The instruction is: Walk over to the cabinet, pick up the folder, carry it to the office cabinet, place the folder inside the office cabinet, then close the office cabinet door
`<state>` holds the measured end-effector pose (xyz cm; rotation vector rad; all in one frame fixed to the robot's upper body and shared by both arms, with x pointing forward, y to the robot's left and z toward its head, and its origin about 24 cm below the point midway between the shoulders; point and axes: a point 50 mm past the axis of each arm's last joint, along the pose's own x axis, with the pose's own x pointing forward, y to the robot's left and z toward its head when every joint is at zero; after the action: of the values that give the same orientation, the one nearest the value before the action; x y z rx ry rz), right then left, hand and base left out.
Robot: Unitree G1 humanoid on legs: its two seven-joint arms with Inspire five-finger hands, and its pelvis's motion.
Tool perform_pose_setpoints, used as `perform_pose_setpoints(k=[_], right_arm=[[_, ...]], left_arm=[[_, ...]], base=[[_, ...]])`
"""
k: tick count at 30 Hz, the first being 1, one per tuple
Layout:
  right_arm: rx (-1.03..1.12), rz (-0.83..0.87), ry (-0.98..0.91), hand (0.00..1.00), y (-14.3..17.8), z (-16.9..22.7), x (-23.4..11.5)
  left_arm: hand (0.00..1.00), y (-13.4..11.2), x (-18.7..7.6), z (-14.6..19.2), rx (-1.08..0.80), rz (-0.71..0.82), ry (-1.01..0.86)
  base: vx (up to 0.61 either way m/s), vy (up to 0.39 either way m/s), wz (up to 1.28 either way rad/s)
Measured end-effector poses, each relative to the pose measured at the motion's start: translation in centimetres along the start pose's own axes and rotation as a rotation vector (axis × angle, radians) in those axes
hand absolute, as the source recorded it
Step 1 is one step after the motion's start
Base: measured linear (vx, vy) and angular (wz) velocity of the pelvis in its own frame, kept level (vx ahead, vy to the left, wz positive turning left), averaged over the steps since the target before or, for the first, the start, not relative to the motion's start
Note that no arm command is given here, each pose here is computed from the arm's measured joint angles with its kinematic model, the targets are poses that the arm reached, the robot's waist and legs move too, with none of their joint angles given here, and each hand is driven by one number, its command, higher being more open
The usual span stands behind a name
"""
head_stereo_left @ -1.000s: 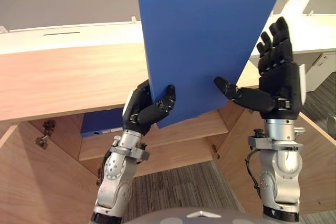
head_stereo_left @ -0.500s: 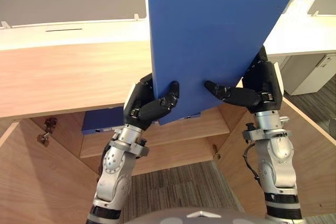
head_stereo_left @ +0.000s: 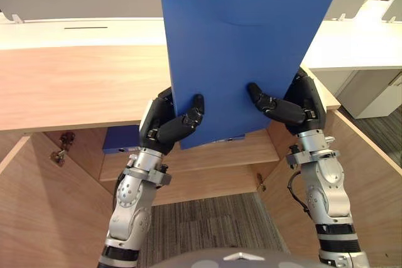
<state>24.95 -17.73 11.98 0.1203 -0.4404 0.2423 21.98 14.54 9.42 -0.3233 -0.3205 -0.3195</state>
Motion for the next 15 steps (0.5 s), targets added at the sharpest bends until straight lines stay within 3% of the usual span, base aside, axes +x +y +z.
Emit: perform_pose_setpoints(k=[1, 2, 15], right_arm=[[-0.003, 0.007, -0.004, 0.00, 0.17, 0.04, 0.05], [-0.011, 0.008, 0.001, 0.00, 0.15, 0.00, 0.04], [-0.005, -0.019, 0.006, 0.00, 1.02, -0.50, 0.14]], left_arm=[[0.00, 0.05, -0.03, -0.04, 0.005, 0.005, 0.003], [1.00, 0.01, -0.03, -0.06, 0.012, 0.004, 0.004], [1.00, 0.07, -0.26, 0.72, 0.082, 0.107, -0.049]], base=[[0.00, -0.009, 0.07], [0.00, -0.013, 0.09], [-0.01, -0.012, 0.09]])
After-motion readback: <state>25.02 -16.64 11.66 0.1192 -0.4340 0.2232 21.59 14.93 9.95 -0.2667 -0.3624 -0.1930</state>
